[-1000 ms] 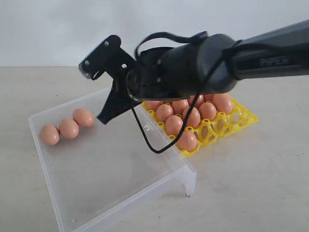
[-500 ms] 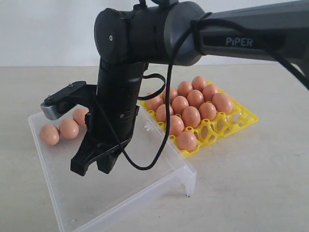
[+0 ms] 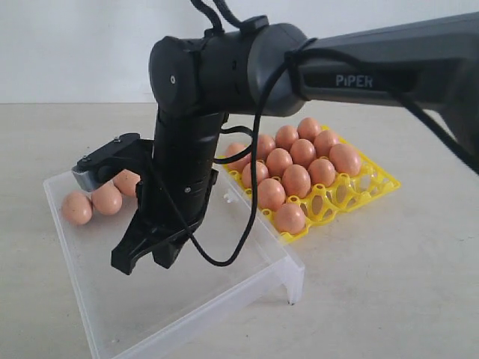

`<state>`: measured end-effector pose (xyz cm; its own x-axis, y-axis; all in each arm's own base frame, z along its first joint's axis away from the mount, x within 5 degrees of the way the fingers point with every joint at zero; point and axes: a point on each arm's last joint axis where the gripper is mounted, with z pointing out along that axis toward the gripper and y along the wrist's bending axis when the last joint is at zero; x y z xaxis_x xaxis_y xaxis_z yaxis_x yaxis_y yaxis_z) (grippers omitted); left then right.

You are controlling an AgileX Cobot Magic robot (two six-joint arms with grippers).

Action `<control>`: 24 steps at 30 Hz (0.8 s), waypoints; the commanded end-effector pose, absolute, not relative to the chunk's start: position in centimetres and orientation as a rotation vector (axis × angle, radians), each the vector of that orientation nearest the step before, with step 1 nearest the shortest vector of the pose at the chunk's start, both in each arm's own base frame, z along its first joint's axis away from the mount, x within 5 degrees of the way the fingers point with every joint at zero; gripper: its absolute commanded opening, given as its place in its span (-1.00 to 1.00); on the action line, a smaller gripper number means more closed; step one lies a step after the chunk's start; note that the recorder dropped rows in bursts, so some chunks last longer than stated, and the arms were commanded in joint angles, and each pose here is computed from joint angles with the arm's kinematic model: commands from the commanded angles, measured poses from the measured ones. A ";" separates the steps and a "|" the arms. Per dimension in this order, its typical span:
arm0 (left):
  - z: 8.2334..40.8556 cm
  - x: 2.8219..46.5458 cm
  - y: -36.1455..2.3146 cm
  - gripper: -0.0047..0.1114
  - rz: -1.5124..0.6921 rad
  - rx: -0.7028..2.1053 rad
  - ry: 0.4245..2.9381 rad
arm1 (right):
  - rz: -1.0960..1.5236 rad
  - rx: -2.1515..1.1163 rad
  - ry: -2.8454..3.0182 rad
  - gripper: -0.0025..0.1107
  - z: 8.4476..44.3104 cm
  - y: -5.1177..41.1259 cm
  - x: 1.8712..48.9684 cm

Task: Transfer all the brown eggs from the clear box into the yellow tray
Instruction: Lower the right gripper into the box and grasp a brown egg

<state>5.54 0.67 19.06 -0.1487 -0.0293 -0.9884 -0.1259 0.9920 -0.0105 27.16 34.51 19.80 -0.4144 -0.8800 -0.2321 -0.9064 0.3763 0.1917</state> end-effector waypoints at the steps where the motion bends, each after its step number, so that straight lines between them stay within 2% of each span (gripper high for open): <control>1: 19.2 5.5 0.6 -0.99 0.078 -0.116 1.712 | 0.428 -1.636 2.628 -0.96 18.2 34.3 27.2; 5: 19.2 5.5 0.6 -0.99 0.078 -0.116 1.712 | 0.416 -1.657 2.751 -0.96 17.6 33.8 26.5; 10: 19.2 5.5 0.6 -0.99 0.078 -0.116 1.712 | 0.551 -1.637 2.794 -0.96 17.8 34.2 24.8; 16: 19.2 5.5 0.6 -0.99 0.078 -0.116 1.712 | 0.493 -1.835 2.784 -0.96 16.0 34.1 21.2; 19: 19.2 5.5 0.6 -0.99 0.078 -0.116 1.712 | 0.505 -1.850 2.759 -0.96 16.3 34.3 21.1; 24: 19.2 5.5 0.6 -0.99 0.078 -0.116 1.712 | 0.424 -1.680 2.465 -0.96 17.6 36.1 24.0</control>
<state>5.54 0.67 19.06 -0.1487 -0.0293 -0.9884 -0.1259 0.9920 -0.0105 22.48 35.34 16.02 -0.4002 -0.9099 -0.1090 -0.8931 0.3606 0.2692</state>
